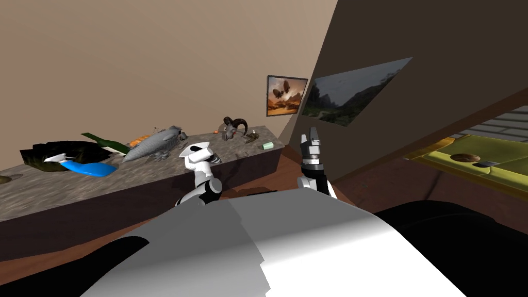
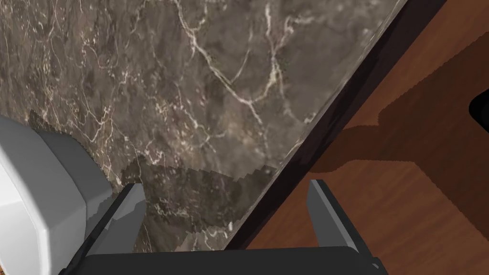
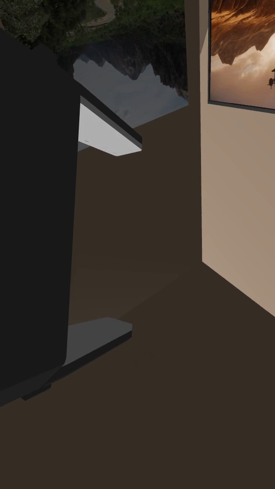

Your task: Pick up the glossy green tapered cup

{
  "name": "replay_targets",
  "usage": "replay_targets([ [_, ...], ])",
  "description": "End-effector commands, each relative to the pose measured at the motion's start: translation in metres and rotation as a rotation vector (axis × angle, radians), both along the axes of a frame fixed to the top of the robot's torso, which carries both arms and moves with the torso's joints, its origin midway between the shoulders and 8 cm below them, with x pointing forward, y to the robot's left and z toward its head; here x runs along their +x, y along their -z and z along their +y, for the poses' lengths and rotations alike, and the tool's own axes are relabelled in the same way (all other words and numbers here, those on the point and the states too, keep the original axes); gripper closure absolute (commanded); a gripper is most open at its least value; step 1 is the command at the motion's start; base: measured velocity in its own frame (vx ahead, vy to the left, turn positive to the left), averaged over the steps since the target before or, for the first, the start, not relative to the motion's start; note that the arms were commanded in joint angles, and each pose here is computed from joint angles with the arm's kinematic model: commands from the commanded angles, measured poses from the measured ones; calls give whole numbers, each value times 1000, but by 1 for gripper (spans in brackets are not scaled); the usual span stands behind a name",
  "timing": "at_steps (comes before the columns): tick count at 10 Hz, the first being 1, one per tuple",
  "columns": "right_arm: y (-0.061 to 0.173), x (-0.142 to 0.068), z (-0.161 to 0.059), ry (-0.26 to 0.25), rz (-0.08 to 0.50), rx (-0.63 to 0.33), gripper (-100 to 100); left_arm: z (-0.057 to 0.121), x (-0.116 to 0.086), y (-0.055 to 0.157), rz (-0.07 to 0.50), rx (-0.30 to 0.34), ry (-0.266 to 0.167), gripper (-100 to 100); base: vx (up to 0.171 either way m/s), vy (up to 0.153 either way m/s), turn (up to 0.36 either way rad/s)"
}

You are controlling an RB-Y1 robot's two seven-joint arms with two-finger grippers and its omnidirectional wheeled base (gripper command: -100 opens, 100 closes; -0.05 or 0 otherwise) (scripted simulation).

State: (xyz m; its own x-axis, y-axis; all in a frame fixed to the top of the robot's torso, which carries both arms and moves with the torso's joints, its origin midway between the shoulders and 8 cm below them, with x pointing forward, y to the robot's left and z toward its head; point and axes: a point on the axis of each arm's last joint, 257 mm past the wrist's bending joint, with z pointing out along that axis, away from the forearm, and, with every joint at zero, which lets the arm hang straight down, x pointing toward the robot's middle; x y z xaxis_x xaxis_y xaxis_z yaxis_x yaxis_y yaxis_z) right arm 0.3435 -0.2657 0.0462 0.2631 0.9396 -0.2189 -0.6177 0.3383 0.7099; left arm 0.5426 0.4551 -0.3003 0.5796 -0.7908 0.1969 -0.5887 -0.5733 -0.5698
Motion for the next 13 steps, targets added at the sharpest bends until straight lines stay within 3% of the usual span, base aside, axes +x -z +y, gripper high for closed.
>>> replay_targets([
  [1, 0, 0, 0, 0, 0, 0, 0, -17, 1, 8, 51, -35, 17, -100, 59, -29, -45],
  [2, 0, 0, 0, 0, 0, 0, 0, -18, 0, 11, 58, -39, 18, -100, 20, -13, 6],
  [8, 0, 0, 0, 0, 0, 0, 0, -76, -2, 21, 246, -134, 84, -100, 56, -38, -78],
  [13, 0, 0, 0, 0, 0, 0, 0, -127, -9, 14, 400, -193, 148, -100, 71, -58, -91],
])
